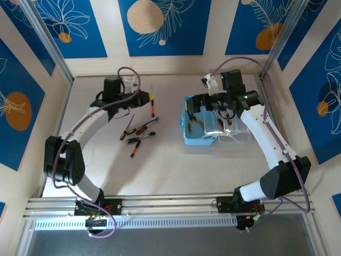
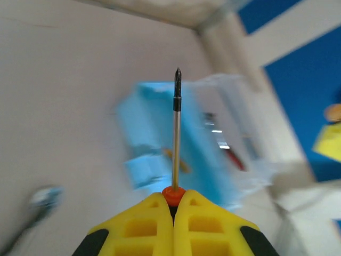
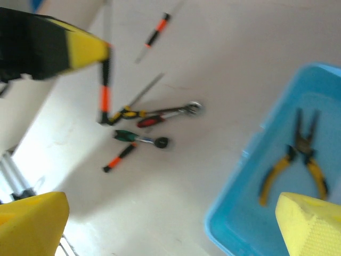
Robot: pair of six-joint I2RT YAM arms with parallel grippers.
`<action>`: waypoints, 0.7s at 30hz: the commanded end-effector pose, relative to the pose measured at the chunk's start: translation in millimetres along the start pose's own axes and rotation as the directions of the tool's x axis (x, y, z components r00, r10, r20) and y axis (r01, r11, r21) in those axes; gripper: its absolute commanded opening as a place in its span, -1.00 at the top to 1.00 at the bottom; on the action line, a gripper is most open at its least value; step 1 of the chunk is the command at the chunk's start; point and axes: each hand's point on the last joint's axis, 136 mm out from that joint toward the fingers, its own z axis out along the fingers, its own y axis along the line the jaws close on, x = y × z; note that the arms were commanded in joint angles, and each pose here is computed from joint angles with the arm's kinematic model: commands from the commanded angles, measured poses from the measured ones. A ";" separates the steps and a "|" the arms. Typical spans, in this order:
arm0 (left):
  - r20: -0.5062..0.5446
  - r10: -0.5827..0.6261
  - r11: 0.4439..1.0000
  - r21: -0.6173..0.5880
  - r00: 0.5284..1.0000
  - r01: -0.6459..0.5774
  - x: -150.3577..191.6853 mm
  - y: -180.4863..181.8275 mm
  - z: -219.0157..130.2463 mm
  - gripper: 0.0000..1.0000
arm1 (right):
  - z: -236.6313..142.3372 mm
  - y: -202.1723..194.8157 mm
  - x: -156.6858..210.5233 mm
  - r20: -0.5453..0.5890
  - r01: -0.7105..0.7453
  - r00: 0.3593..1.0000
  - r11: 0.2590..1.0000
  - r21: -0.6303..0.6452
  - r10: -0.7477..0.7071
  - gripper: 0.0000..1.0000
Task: Pack the tool kit
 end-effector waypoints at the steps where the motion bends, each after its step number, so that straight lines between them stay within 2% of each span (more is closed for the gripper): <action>1: 0.036 -0.002 0.962 0.274 0.999 -0.008 -16.3 -73.2 10.9 1.00 | 7.4 41.5 -9.6 0.033 0.033 0.999 0.981 -0.190 -0.028 -0.95; 9: 0.023 -0.040 0.900 0.434 0.999 0.026 -15.9 -112.1 37.6 1.00 | 32.9 48.3 -3.0 0.002 0.011 1.000 0.977 -0.214 -0.011 -0.71; 19: -0.002 -0.018 0.875 0.483 1.000 0.017 -13.6 -130.4 43.2 1.00 | 62.1 31.8 -9.7 -0.013 -0.071 0.997 0.982 -0.177 0.070 -0.02; 21: -0.013 -0.012 0.873 0.488 1.000 0.017 -10.9 -130.9 44.5 1.00 | 65.4 30.4 -12.8 -0.007 -0.076 0.997 0.982 -0.170 0.075 0.04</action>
